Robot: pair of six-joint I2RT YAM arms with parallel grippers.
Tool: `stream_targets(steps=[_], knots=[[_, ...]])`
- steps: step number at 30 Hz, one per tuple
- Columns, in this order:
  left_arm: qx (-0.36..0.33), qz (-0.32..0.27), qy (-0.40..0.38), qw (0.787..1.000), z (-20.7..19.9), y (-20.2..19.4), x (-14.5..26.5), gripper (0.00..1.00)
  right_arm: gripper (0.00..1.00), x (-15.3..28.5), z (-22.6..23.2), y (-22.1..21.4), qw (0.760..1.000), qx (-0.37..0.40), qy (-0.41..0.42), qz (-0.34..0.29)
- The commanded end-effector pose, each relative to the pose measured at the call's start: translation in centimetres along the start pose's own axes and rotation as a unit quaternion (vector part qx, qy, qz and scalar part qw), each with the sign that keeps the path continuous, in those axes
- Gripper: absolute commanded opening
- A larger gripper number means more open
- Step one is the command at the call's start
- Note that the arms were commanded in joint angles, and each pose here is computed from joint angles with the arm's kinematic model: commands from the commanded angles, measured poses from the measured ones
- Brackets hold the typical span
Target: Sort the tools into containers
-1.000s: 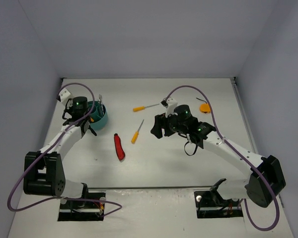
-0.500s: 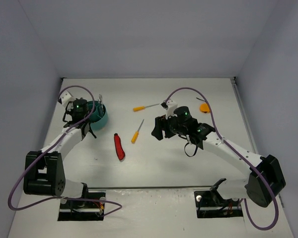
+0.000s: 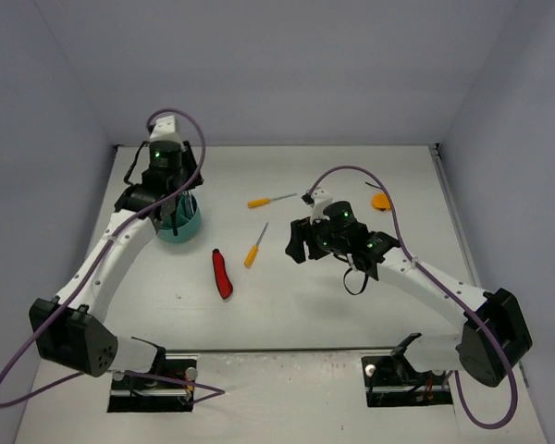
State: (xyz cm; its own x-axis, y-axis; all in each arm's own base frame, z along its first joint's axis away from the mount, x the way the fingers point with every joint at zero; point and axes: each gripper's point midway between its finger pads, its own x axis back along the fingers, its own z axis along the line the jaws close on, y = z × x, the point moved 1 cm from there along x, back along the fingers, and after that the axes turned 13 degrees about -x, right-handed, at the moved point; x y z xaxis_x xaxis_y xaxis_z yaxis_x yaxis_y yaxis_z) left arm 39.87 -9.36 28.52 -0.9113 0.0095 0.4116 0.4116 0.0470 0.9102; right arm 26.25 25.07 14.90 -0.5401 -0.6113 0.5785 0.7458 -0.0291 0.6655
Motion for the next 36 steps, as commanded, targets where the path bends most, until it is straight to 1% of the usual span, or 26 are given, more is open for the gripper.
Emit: stream_targets(steps=[1, 3, 6, 8, 9, 11, 12, 13, 14, 17, 19, 20, 28, 29, 36], knots=[[-0.126, 0.139, -0.096, 0.978, -4.8, -5.0, 0.3, 0.31, 0.62, 0.6, 0.0, 1.0, 1.000, 0.005, -0.004, -0.026], [-0.154, 0.161, -0.126, 0.967, -7.3, -5.9, 0.2, 0.32, 0.62, 0.9, -0.2, 0.8, 1.000, 0.004, -0.008, -0.026], [-0.183, 0.203, -0.146, 0.951, -9.6, -8.1, -1.1, 0.33, 0.62, 1.1, -0.6, 0.4, 1.000, 0.002, -0.015, -0.023], [-0.197, 0.206, -0.162, 0.945, -11.8, -8.0, -1.4, 0.34, 0.62, 1.2, -0.9, -0.2, 1.000, 0.000, -0.020, -0.019], [-0.203, 0.214, -0.164, 0.941, -12.5, -8.5, -1.9, 0.35, 0.62, 1.2, -1.1, -0.4, 1.000, -0.002, -0.021, -0.017], [-0.218, 0.253, -0.164, 0.928, -13.5, -10.9, -3.4, 0.36, 0.62, 1.4, -1.1, -0.7, 1.000, -0.005, -0.021, -0.015], [-0.222, 0.263, -0.165, 0.924, -14.1, -11.4, -4.0, 0.37, 0.62, 1.5, -1.2, -0.9, 1.000, -0.007, -0.022, -0.014], [-0.220, 0.252, -0.168, 0.927, -14.5, -10.5, -4.0, 0.38, 0.62, 1.5, -1.3, -1.0, 1.000, -0.008, -0.024, -0.013], [-0.224, 0.270, -0.178, 0.919, -15.4, -11.5, -4.7, 0.39, 0.62, 1.7, -1.3, -1.1, 1.000, -0.010, -0.023, -0.014], [-0.233, 0.299, -0.183, 0.907, -16.7, -13.8, -6.5, 0.40, 0.62, 1.9, -1.5, -1.6, 1.000, -0.013, -0.024, -0.010], [-0.232, 0.307, -0.185, 0.904, -17.2, -14.5, -7.3, 0.40, 0.62, 1.8, -1.6, -1.9, 1.000, -0.014, -0.026, -0.007], [-0.231, 0.322, -0.186, 0.899, -17.4, -15.3, -7.7, 0.40, 0.62, 1.8, -1.7, -2.1, 0.999, -0.016, -0.027, -0.004], [-0.236, 0.366, -0.180, 0.882, -17.7, -18.3, -9.3, 0.38, 0.62, 1.7, -2.0, -2.5, 0.999, -0.019, -0.031, 0.001], [-0.237, 0.373, -0.179, 0.879, -17.7, -18.8, -9.5, 0.36, 0.62, 1.6, -2.0, -2.6, 0.999, -0.019, -0.032, 0.002], [-0.227, 0.391, -0.176, 0.874, -17.4, -19.9, -10.0, 0.31, 0.62, 1.6, -2.4, -3.1, 0.999, -0.022, -0.037, 0.006]])
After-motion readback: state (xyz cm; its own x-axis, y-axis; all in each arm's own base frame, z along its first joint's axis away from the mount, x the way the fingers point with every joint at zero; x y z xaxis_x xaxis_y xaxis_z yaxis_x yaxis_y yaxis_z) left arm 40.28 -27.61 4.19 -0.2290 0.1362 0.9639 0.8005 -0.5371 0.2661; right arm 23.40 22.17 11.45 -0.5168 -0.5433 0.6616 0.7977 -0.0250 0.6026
